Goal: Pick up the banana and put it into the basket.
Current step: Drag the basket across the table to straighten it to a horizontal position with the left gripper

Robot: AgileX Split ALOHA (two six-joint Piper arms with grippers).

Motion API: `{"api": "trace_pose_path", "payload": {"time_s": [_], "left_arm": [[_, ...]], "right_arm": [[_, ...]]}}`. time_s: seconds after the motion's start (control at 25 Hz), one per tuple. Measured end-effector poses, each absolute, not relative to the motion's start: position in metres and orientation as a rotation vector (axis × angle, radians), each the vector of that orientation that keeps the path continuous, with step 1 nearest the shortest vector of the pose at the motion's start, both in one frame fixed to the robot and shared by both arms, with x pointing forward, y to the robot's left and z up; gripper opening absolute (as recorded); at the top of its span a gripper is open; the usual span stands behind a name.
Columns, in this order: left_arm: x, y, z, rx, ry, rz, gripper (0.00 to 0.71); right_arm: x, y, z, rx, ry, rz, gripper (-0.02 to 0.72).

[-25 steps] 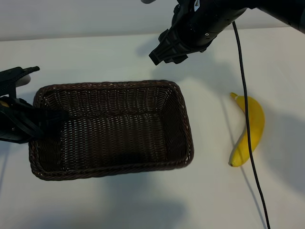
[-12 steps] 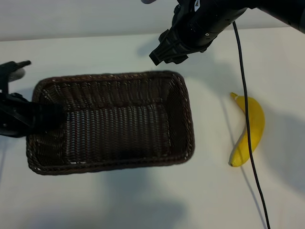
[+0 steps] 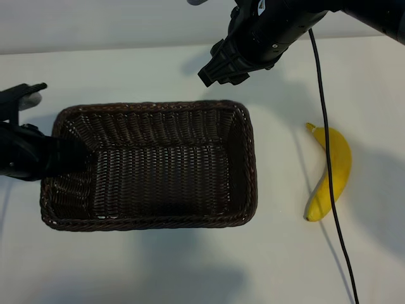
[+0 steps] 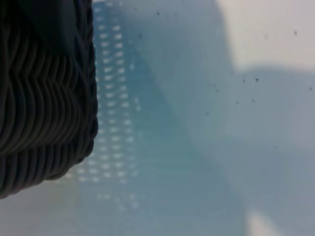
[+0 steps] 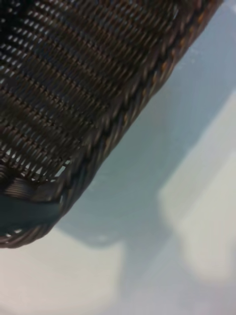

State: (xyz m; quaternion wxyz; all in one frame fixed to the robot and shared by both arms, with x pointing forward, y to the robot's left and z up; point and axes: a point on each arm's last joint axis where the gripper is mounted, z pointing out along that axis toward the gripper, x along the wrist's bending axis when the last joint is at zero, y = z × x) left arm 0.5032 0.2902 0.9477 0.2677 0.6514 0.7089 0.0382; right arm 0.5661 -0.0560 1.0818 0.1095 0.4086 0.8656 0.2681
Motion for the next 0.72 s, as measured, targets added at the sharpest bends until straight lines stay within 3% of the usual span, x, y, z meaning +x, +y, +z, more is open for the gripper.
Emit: {"api": "trace_pose_path", "payload": {"time_s": [0.44,0.72], "left_arm": [[0.551,0.291,0.941,1.743,1.89,0.096,0.164],[0.559,0.264,0.93,1.821,1.834,0.053,0.164]], "right_arm": [[0.566,-0.056,1.082,1.201,2.545,0.788,0.509],[0.566,-0.056,1.082,1.201,2.543,0.79,0.509]]}}
